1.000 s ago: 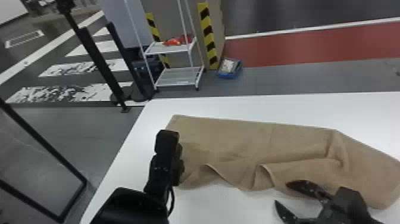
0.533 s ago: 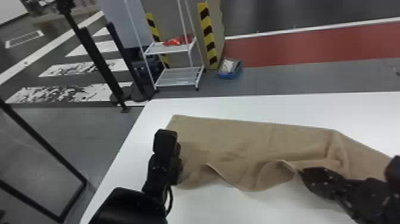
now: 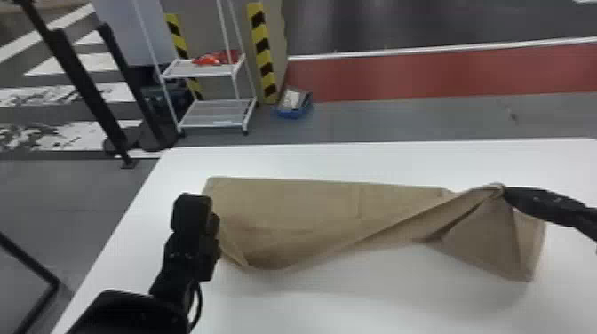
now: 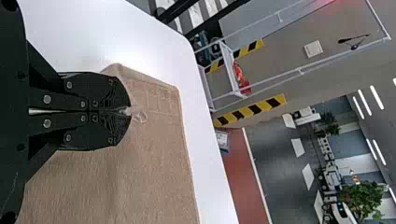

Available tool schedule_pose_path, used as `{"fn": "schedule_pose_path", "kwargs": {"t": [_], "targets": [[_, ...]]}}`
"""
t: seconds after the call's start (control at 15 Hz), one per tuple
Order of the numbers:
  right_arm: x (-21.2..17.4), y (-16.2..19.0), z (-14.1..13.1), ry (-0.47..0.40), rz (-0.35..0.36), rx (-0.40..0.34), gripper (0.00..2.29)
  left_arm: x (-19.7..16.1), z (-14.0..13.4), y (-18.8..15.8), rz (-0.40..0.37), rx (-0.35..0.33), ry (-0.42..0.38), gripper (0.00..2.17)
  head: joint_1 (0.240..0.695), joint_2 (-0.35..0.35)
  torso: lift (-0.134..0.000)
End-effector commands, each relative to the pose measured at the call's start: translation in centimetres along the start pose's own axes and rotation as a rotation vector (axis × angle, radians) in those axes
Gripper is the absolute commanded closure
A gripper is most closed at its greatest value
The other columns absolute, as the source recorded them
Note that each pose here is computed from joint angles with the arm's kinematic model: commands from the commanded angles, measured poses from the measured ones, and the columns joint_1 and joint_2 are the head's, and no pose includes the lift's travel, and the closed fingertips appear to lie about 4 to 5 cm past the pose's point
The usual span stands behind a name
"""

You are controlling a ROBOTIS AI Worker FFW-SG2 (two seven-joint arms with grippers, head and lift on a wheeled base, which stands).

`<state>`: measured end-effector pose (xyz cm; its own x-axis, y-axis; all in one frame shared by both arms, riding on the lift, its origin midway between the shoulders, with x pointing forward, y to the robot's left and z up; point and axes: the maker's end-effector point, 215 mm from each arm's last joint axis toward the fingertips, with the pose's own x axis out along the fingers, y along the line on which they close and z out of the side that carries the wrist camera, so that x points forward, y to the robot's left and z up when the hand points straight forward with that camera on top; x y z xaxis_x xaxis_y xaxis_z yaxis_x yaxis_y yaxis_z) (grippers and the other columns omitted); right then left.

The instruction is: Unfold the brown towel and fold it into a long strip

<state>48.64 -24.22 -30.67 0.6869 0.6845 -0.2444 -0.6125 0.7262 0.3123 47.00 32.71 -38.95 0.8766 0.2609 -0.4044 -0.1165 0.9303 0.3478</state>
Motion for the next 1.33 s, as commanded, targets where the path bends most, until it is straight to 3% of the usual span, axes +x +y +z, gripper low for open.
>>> {"fn": "schedule_pose_path", "kwargs": {"t": [0.0, 0.07, 0.13, 0.2, 0.33, 0.47, 0.6, 0.73, 0.87, 0.93, 1.07, 1.27], "targets": [[0.4, -5.8, 2.0, 0.047, -0.050, 0.093, 1.59, 0.4, 0.4, -0.3, -0.018, 0.001, -0.005, 1.62, 0.695, 0.117, -0.121], [2.0, -8.5, 1.7, 0.087, -0.106, 0.094, 1.35, 0.7, 0.6, -0.8, -0.025, 0.003, -0.006, 1.62, 0.695, 0.090, -0.121], [4.0, -10.8, 1.4, 0.114, -0.167, 0.014, 1.24, 1.1, 1.0, -2.1, -0.046, 0.011, -0.010, 1.62, 0.695, 0.072, -0.121], [4.5, -12.3, 0.2, 0.134, -0.214, -0.014, 0.94, 1.8, 2.0, -4.1, -0.077, 0.025, -0.022, 1.62, 0.695, 0.037, -0.121], [5.2, -13.9, -1.7, 0.171, -0.300, -0.074, 0.03, 2.6, 3.0, -6.3, -0.109, 0.049, -0.033, 1.62, 0.695, 0.002, -0.121], [3.9, -17.7, -3.2, 0.239, -0.492, -0.138, 0.01, 2.6, 3.1, -6.3, -0.110, 0.049, -0.033, 1.62, 0.695, -0.032, -0.121], [0.4, -20.0, -3.7, 0.213, -0.561, -0.087, 0.06, 2.7, 3.3, -6.0, -0.106, 0.051, -0.037, 1.62, 0.695, -0.072, -0.121], [-3.0, -18.0, -2.9, 0.103, -0.474, -0.014, 0.20, 2.9, 3.2, -6.0, -0.105, 0.055, -0.035, 1.62, 0.695, -0.094, -0.121], [-5.4, -15.0, -2.6, 0.012, -0.418, -0.018, 0.22, 3.0, 2.9, -6.1, -0.102, 0.057, -0.031, 1.62, 0.695, -0.113, -0.121], [-5.6, -12.6, -2.4, -0.045, -0.363, -0.050, 0.22, 3.1, 3.0, -6.1, -0.099, 0.057, -0.037, 1.62, 0.695, -0.117, -0.121], [-5.6, -8.3, -2.1, -0.151, -0.308, -0.200, 0.24, 3.2, 2.7, -6.4, -0.102, 0.056, -0.038, 1.62, 0.695, -0.115, -0.121], [-2.3, -3.2, -6.3, -0.147, -0.261, -0.304, 0.29, 3.3, 2.4, -6.6, -0.105, 0.055, -0.037, 1.62, 0.695, -0.073, -0.121]]}}
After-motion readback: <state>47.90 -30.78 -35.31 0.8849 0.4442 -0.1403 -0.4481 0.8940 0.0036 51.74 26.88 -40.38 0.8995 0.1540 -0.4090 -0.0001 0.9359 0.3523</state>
